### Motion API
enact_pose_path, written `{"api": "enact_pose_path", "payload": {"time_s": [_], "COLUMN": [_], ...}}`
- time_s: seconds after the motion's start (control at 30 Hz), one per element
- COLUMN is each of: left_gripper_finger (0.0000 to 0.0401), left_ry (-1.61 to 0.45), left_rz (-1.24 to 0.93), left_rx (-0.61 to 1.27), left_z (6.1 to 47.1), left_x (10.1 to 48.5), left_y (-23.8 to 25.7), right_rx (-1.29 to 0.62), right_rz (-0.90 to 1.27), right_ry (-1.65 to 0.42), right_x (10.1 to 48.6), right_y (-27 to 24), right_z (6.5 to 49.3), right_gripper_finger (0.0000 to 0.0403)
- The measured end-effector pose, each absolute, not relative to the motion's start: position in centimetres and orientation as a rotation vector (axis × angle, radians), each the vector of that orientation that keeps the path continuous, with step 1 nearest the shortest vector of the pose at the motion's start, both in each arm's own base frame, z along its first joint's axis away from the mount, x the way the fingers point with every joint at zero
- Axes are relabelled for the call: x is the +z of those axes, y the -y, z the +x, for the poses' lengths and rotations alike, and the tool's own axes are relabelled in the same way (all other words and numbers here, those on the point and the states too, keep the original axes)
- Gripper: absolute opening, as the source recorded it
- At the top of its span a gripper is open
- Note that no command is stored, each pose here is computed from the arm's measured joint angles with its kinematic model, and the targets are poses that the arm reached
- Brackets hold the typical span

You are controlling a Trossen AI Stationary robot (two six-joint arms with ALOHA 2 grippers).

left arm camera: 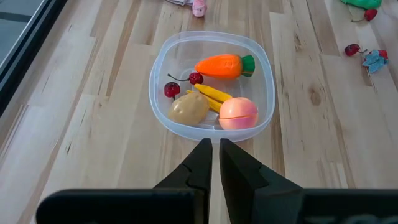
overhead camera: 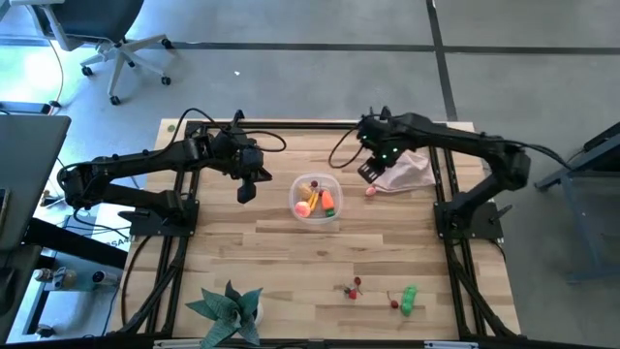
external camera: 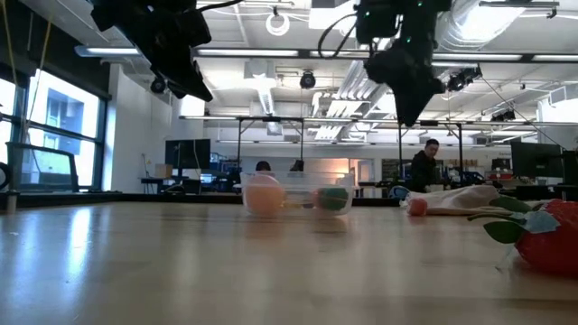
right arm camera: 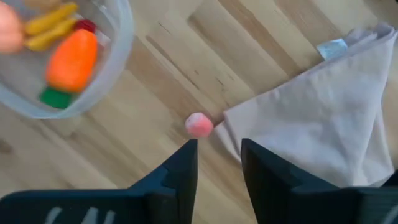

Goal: Pick and placing Produce into tupperware
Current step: Put the pink peach into the transparent bin

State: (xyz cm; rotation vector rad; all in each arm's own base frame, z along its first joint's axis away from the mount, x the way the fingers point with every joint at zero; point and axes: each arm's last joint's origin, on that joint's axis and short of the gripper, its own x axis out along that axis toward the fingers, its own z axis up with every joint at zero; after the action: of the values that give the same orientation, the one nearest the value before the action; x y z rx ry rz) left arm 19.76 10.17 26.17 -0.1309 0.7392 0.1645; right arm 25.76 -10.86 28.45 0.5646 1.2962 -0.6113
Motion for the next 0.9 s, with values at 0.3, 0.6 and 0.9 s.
{"api": "enact_pose_path", "payload": {"time_s": [0.3,0.6,0.9], "left_gripper_finger": [0.0021,0.0021,0.0021], "left_ry": [-0.739,-0.739,-0.739], "left_rz": [-0.131,-0.131,-0.131], "left_rx": [0.165,0.165,0.164], "left_z": [19.8,19.8,19.8], "left_x": [26.2,26.2,26.2], "left_y": [-10.2,-10.2,-10.2], "right_rx": [-0.553,-0.528,-0.502], "right_rz": [0.470,0.535,0.632], "right_ry": [-1.381,-1.364,-1.288], "right_x": [24.3,19.6,17.5], "right_y": [9.7,8.6,9.3], "right_z": [27.8,24.7,23.9], "right_gripper_finger": [0.0156,0.0192,0.0193]}}
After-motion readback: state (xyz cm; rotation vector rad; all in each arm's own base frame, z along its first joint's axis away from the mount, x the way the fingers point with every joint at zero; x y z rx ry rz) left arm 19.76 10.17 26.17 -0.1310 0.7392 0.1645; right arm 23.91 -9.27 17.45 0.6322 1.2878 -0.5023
